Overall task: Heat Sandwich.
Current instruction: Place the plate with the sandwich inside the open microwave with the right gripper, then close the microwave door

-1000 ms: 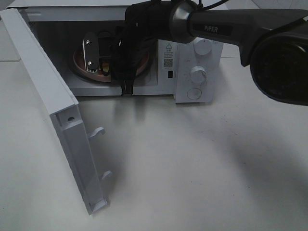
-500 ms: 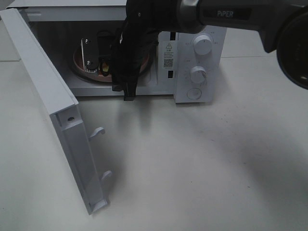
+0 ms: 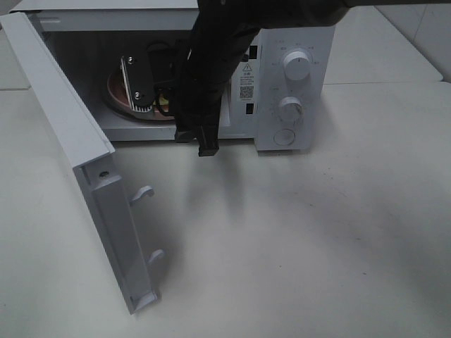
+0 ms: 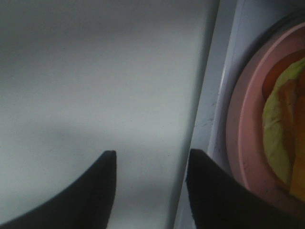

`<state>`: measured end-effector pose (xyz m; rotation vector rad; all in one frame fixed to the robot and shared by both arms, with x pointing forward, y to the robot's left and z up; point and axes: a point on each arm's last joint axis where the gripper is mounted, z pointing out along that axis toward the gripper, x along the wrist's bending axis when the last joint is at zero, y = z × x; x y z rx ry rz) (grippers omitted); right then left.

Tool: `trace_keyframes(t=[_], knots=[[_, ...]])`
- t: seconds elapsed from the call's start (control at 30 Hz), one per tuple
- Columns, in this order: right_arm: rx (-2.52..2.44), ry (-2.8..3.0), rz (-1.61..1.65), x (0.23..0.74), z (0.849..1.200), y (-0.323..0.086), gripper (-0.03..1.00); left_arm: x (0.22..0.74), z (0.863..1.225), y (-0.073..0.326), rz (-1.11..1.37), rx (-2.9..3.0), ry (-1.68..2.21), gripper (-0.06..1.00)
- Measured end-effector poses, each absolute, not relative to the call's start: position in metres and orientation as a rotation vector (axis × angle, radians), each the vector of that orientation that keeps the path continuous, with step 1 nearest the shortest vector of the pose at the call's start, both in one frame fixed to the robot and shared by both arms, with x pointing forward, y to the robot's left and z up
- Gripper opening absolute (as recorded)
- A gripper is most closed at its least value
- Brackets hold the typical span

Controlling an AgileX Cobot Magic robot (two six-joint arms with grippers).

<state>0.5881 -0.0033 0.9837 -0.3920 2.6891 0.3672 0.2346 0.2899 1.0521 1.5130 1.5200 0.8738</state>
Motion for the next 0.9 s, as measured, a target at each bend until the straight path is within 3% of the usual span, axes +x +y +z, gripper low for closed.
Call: trace_keyframes(t=[0.53,0.9], knots=[[-0.256,2.697,0.403,0.518,1.011,-0.062,0.47,0.235,1.052,0.29,0.874,1.513,1.52,0.71],[0.146,2.723,0.466,0.488,1.027,-0.113,0.47,0.235,1.052,0.29,0.874,1.513,1.52,0.71]])
